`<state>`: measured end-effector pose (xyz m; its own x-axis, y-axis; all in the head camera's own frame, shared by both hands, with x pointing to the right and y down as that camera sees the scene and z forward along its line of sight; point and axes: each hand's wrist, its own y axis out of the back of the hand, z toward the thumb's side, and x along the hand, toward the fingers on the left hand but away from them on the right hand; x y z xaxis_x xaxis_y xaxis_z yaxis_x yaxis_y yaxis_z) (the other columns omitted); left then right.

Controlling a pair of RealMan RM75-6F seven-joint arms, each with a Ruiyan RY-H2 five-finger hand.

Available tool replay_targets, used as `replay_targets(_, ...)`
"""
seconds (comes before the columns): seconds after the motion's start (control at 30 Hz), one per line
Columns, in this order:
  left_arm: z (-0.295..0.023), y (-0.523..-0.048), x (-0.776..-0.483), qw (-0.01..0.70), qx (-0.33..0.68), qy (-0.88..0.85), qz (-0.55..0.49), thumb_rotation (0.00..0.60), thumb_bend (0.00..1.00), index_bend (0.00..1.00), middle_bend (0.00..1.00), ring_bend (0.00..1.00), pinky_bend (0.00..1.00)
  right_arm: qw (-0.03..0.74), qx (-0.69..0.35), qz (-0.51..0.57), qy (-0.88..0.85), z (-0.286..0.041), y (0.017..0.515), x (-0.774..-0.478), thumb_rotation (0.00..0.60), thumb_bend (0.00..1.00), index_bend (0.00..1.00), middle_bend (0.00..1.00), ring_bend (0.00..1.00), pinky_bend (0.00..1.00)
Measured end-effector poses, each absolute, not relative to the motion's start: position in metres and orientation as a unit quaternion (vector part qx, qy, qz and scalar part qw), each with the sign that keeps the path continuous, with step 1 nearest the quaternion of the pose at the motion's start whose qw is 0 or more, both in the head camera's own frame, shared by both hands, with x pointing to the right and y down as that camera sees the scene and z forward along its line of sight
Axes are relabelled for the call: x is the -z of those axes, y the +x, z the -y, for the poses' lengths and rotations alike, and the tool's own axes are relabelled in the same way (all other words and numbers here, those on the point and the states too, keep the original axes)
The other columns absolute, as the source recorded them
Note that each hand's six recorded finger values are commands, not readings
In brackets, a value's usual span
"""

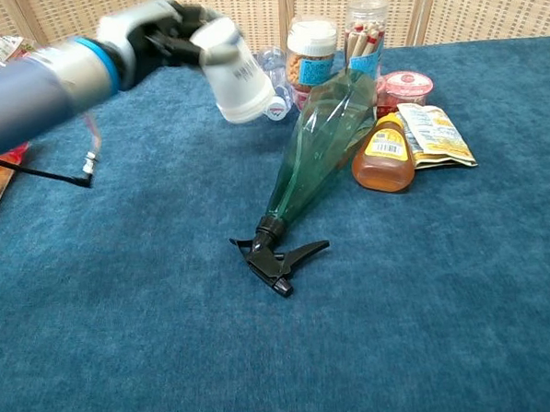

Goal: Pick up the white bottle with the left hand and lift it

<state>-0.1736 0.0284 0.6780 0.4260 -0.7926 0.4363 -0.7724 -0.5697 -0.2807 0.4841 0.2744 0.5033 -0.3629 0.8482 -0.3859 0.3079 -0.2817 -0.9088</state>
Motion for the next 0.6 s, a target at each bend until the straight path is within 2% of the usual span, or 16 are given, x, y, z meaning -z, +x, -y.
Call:
replay_targets(0.47, -0.018, -0.243, -0.559, -0.014, 0.136, -0.833, -0.536, 0.6, 0.5, 0.5, 0.46, 0.52, 0.41, 0.216, -0.595, 0.551, -0.543, -0.27, 0.475, -0.519, 0.515, 0.0, 0.0, 0.08, 0.0, 0.11)
replay_targets(0.6, -0.015, -0.247, -0.543, -0.022, 0.104, -0.83, -0.547, 0.6, 0.5, 0.5, 0.46, 0.52, 0.4, 0.216, -0.597, 0.55, -0.543, -0.269, 0.474, -0.52, 0.513, 0.0, 0.0, 0.08, 0.0, 0.11)
